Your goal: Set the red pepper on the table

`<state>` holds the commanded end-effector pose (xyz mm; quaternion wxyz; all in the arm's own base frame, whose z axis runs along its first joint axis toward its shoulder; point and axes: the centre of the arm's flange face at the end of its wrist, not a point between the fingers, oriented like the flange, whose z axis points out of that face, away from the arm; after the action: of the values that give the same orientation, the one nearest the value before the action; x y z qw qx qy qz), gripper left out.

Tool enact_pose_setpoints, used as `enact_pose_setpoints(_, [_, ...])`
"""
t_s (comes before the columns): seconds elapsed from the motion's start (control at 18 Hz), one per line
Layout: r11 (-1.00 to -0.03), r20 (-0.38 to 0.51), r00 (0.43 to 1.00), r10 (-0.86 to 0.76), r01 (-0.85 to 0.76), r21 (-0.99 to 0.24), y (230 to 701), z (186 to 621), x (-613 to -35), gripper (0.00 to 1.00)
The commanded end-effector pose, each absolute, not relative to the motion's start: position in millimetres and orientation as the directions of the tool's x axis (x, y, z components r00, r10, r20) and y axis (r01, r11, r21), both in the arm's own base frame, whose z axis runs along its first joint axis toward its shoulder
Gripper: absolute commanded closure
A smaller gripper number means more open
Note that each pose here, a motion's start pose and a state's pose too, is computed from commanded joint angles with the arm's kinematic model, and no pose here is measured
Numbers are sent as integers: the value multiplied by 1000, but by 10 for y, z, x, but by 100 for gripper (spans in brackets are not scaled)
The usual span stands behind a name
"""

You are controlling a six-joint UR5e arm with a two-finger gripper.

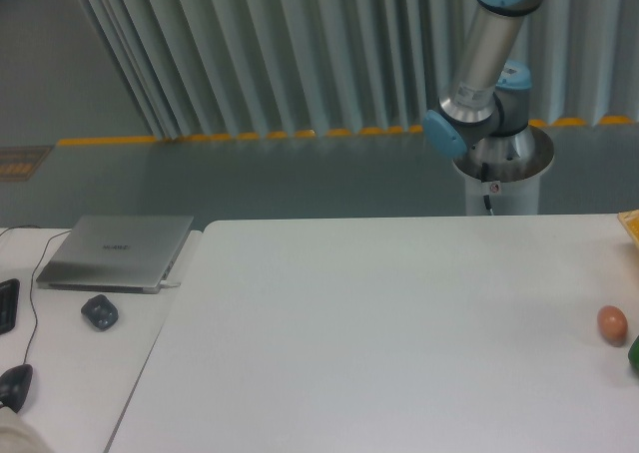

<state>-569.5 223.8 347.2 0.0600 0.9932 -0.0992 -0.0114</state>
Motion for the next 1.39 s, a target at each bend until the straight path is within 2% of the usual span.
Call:
enact_pose_setpoints(0.39, [-999, 7, 1000, 4, 5, -32, 1740, 3449, -5491, 1])
enact_pose_setpoints(0.72, [-978, 73, 981, 178, 185, -96, 1727, 3244, -5248, 1])
enact_pose_setpoints(1.39, [-968, 82, 972, 222, 230, -104, 1667, 3078, -5285, 2])
